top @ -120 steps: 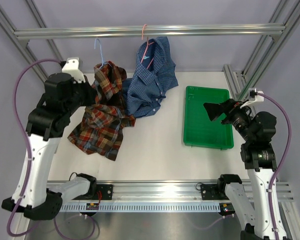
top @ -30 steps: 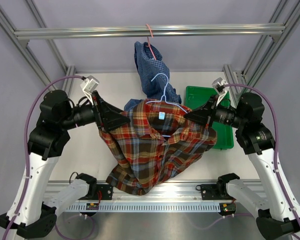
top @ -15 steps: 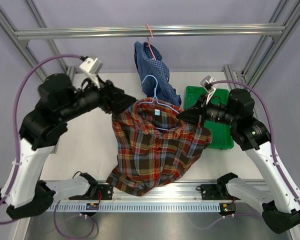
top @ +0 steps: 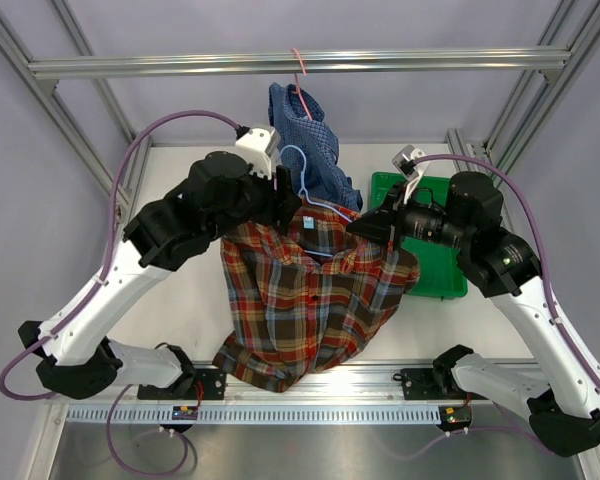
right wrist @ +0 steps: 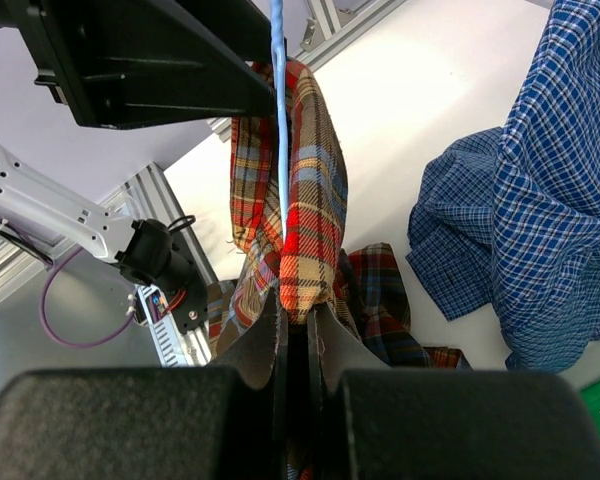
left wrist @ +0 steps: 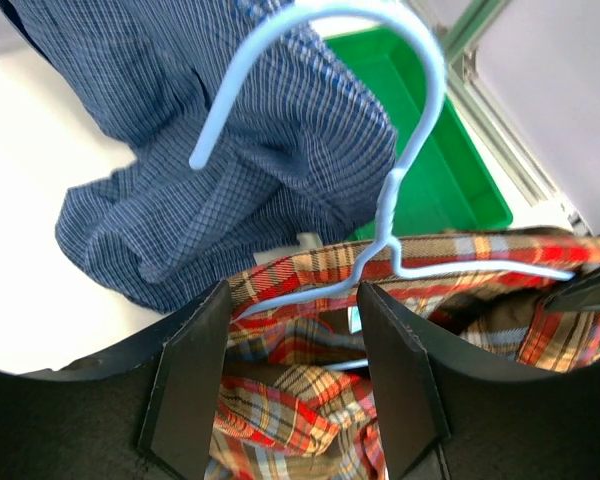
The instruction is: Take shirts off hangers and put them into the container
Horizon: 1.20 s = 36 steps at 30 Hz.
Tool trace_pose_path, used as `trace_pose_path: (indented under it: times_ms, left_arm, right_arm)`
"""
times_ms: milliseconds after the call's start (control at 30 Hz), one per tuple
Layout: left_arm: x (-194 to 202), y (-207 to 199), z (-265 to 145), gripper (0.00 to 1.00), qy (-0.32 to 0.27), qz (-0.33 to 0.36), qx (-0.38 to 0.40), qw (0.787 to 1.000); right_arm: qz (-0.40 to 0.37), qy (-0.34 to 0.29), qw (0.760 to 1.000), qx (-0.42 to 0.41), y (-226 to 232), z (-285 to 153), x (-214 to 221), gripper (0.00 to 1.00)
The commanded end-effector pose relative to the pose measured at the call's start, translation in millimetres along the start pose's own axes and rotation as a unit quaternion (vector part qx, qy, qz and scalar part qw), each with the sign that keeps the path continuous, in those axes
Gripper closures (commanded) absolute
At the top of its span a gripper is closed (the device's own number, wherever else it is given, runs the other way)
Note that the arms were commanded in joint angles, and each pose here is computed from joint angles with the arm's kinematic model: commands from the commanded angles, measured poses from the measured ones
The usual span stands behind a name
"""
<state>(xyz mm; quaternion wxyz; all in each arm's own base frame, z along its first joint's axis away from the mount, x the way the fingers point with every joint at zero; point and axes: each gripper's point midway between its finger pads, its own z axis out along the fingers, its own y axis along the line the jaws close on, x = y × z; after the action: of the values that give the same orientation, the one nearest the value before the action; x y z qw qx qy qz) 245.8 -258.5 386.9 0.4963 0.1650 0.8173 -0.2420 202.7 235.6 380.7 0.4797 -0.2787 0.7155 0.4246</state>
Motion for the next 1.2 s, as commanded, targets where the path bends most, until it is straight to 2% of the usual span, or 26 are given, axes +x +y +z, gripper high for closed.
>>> trace_pose_path:
  times_ms: [0, 133, 267, 633, 1167]
  left_arm:
    - [-35.2, -0.6, -16.4, 0.43, -0.079, -0.013, -0.010, 0.997]
    - [-44.2, -11.8, -39.7, 0.43, -0.112, -0.012, 0.012, 0.994]
    - [-46.6, -22.8, -52.0, 0.43, -0.119, -0.014, 0.035, 0.992]
    - [-57.0, -36.9, -15.7, 0.41, -0.106, 0.010, 0.025, 0.994]
    - [-66.4, -25.7, -18.2, 0.42, -0.120, 0.020, -0.007, 0.992]
  right_arm:
    - [-0.028, -0.040, 0.999, -0.006, 12.6, -6.3, -29.2, 1.00]
    - [-0.031, -0.041, 0.999, -0.002, 11.7, -6.4, -28.2, 1.00]
    - [-0.028, -0.039, 0.999, -0.001, 11.2, -6.0, -27.9, 1.00]
    - [-0.032, -0.042, 0.998, -0.014, 25.4, -7.0, -34.4, 1.00]
    - [-0.034, -0.035, 0.999, -0.017, 27.7, -5.9, -29.2, 1.00]
